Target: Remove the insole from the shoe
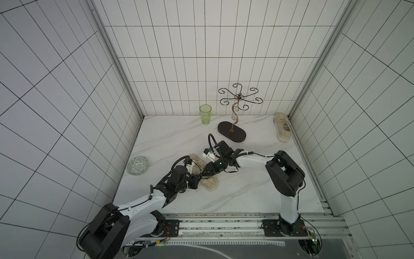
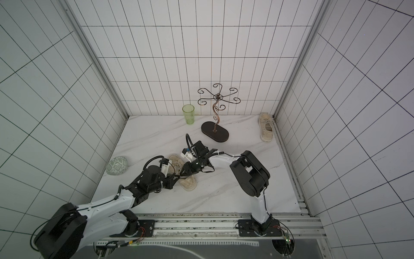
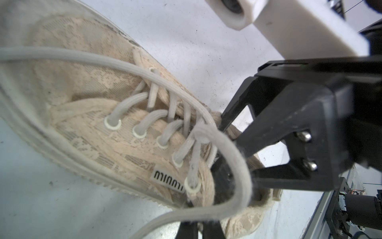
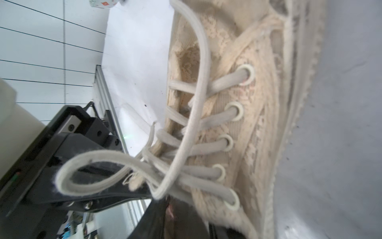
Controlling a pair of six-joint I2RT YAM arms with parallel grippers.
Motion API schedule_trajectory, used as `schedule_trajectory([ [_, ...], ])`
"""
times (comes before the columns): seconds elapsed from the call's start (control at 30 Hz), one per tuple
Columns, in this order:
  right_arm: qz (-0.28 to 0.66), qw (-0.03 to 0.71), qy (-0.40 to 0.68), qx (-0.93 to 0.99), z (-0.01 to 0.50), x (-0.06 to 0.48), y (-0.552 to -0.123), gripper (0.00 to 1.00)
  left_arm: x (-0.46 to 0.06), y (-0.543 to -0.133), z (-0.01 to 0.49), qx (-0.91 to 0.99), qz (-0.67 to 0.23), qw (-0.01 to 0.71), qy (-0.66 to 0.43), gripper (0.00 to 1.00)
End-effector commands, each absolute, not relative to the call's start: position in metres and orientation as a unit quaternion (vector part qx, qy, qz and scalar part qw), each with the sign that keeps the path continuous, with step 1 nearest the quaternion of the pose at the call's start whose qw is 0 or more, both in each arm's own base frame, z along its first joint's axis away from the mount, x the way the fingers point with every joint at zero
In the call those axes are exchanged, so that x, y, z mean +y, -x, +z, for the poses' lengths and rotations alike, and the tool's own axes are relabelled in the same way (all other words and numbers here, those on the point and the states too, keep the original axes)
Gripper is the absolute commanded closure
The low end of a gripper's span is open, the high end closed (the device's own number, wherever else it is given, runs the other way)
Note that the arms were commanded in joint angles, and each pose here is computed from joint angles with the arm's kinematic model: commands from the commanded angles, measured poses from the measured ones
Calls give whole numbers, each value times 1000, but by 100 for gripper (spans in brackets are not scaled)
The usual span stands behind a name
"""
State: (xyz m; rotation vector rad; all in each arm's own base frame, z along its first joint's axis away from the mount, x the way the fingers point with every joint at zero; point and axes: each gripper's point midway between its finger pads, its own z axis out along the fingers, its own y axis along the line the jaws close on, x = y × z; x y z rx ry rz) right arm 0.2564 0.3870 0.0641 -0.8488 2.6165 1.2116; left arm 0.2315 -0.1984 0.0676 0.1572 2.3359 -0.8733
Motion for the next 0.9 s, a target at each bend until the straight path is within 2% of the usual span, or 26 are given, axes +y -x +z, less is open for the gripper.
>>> schedule_trajectory([
  [0.0, 263, 115, 263, 921, 51, 349, -283, 61, -187, -218, 46, 906, -310, 284, -54, 100],
  [0.23, 202, 167, 298, 918, 69, 353, -291, 55, -188, -219, 46, 906, -310, 282, -55, 100],
  [0.67, 126, 165, 334, 919, 34, 355, -292, 52, -188, -218, 45, 906, -311, 281, -56, 100],
  [0.87, 71, 137, 355, 922, 1, 339, -284, 52, -188, -217, 45, 906, -311, 281, -56, 100],
])
